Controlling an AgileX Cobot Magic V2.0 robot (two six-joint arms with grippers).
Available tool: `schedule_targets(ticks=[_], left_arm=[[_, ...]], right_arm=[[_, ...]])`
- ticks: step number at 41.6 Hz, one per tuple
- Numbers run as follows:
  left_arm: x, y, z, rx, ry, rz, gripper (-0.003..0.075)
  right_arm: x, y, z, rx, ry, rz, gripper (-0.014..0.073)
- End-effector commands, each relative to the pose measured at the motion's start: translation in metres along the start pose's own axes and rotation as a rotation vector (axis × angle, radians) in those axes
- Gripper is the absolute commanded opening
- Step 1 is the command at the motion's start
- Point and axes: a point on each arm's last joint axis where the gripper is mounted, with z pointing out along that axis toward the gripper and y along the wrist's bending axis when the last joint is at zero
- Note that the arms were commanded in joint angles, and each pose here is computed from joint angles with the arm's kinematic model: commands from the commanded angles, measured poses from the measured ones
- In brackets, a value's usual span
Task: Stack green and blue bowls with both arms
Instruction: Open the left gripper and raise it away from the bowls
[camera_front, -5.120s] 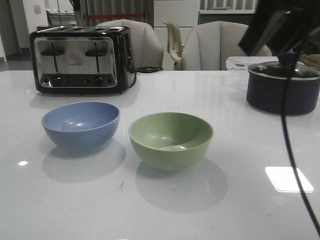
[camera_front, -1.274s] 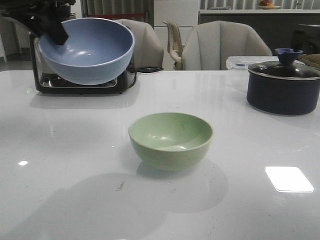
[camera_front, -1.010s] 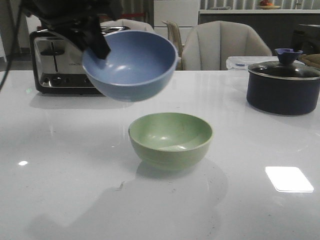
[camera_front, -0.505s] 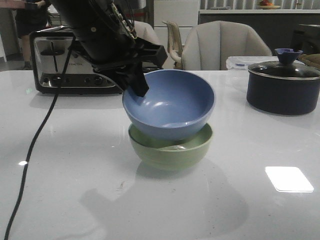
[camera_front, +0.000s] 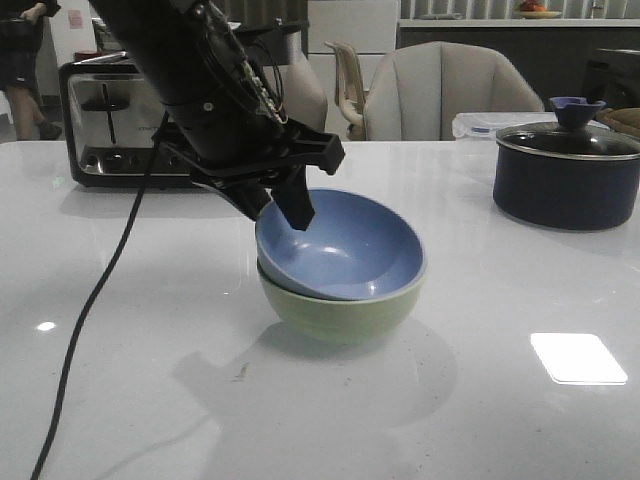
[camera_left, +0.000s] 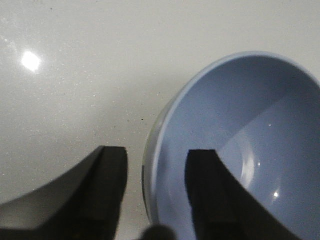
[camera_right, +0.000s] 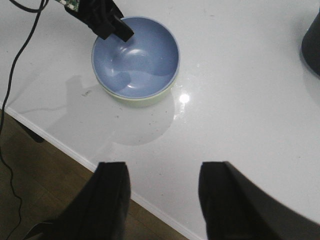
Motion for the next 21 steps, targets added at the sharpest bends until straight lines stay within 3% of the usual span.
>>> schedule_targets(ticks=[1,11,21], left_arm=[[-0.022,-0.007,-0.026,0.015,-0.142,-0.002,0.0519],[-0.029,-0.009,-0.051,0.010,-0.183,0.024,0.0531],[-0.030,-0.011,-0.120,-0.030,-0.235,0.103,0.0531]], right_arm=[[-0.012,-0.001,-0.005,0.012,-0.089,-0.010,0.0444],[-0.012,-0.001,-0.005,0.012,-0.089,-0.010,0.0444],[-0.012,-0.001,-0.005,0.012,-0.089,-0.010,0.0444]])
